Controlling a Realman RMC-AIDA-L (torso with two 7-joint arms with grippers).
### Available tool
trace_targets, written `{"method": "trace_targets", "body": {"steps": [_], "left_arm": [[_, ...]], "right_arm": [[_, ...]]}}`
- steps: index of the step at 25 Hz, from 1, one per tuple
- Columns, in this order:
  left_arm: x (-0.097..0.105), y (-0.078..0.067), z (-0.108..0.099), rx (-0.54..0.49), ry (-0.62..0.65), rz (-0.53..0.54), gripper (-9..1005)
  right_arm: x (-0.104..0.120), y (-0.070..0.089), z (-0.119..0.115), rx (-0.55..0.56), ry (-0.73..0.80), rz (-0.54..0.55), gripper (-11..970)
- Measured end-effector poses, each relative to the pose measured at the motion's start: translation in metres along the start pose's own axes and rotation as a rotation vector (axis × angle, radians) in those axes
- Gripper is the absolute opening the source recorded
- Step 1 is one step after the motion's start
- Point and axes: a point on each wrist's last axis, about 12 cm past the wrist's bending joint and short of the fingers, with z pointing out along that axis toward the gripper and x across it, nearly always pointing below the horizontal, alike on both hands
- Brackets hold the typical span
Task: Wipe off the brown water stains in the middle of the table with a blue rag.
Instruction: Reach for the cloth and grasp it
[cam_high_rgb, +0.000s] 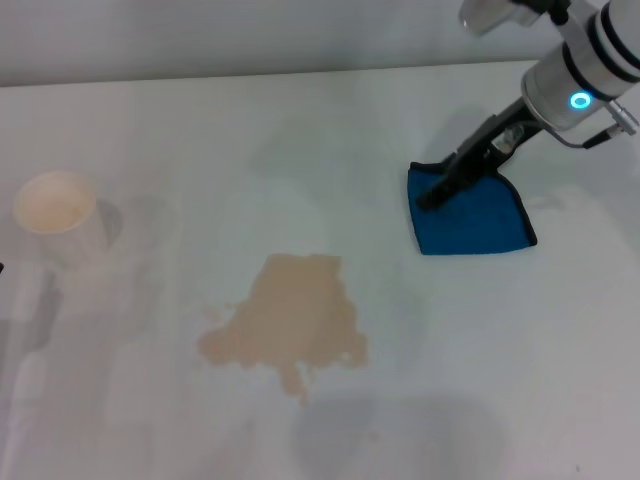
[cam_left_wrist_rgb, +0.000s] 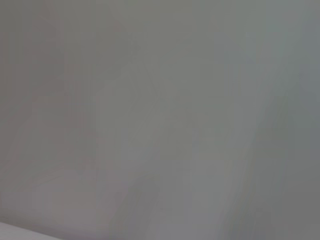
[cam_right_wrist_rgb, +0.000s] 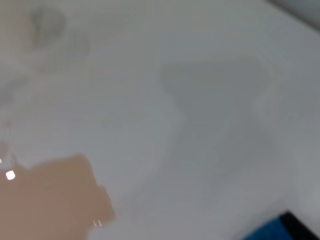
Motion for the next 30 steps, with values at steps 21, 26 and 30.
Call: {"method": "trace_targets", "body": {"steps": [21, 26, 30], "left_arm": [[-0.003, 0.006, 0.007, -0.011, -0.005, 0.023, 893], [-0.002, 0.006, 0.009, -0.012, 0.007, 0.023, 893], [-0.002, 0.005, 0.011, -0.007, 0.006, 0.023, 893]], "right_arm": [[0.009, 0.003, 0.021, 0.137, 0.139, -0.052, 771], [0.01, 0.004, 0.025, 0.153, 0.157, -0.071, 765], [0.011, 0.004, 0.025, 0.158, 0.161, -0.075, 760]]}}
